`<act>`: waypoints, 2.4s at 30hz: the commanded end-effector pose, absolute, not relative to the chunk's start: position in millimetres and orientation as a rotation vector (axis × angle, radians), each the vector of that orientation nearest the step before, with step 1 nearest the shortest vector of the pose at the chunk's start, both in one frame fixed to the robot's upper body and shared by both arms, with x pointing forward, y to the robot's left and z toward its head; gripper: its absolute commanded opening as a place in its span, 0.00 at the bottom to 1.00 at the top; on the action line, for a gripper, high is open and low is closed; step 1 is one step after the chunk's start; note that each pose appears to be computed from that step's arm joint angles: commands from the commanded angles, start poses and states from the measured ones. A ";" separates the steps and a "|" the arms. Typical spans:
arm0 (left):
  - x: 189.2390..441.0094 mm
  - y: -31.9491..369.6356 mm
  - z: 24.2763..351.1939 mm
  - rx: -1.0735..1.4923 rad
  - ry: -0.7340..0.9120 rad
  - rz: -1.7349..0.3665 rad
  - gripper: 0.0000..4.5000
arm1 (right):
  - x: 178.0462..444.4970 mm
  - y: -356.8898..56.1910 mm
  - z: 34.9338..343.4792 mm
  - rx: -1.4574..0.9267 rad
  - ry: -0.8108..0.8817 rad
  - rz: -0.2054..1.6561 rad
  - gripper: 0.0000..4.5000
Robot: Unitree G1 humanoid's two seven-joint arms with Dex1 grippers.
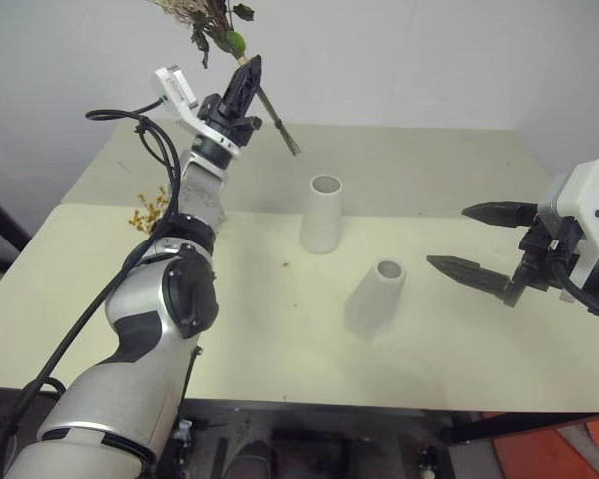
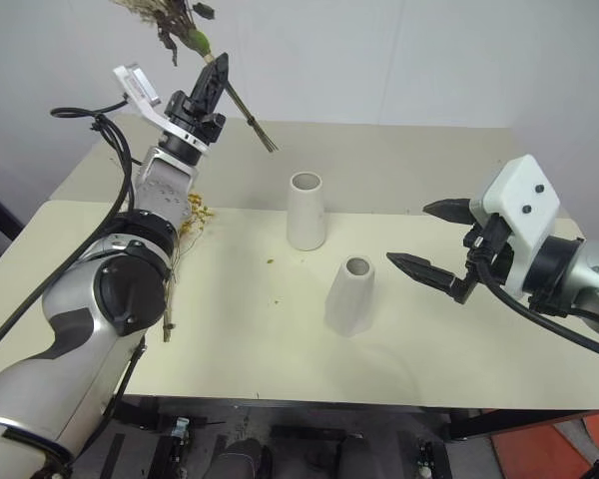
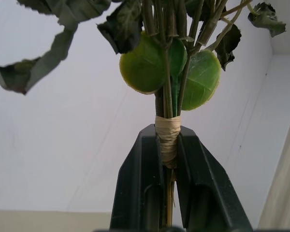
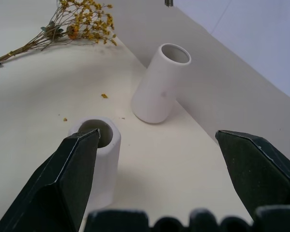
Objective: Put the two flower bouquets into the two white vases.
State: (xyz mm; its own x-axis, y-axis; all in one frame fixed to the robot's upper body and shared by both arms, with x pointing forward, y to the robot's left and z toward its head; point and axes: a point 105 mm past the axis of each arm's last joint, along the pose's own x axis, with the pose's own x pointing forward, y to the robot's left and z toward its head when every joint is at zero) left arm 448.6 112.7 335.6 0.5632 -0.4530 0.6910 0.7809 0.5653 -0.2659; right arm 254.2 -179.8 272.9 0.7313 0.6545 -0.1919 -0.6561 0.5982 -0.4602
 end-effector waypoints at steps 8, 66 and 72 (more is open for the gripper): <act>448.8 85.2 341.1 -0.533 -0.579 -0.796 0.03 | 241.3 -179.3 284.7 -0.563 -0.037 0.695 1.00; 450.2 41.2 280.9 -0.220 -0.353 -0.875 0.19 | 222.1 -180.4 291.4 -0.521 -0.013 0.616 1.00; 449.8 40.9 281.8 -0.195 -0.355 -0.878 0.57 | 224.2 -181.6 290.3 -0.519 -0.010 0.612 1.00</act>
State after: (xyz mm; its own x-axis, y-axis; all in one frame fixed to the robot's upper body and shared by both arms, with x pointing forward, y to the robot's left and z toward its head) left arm 450.9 38.8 272.4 0.5966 -0.7150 0.3644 0.7816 0.6207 -0.0618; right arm 224.0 -180.2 279.7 0.8093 0.5572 -0.1858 -0.5763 0.6923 -0.4343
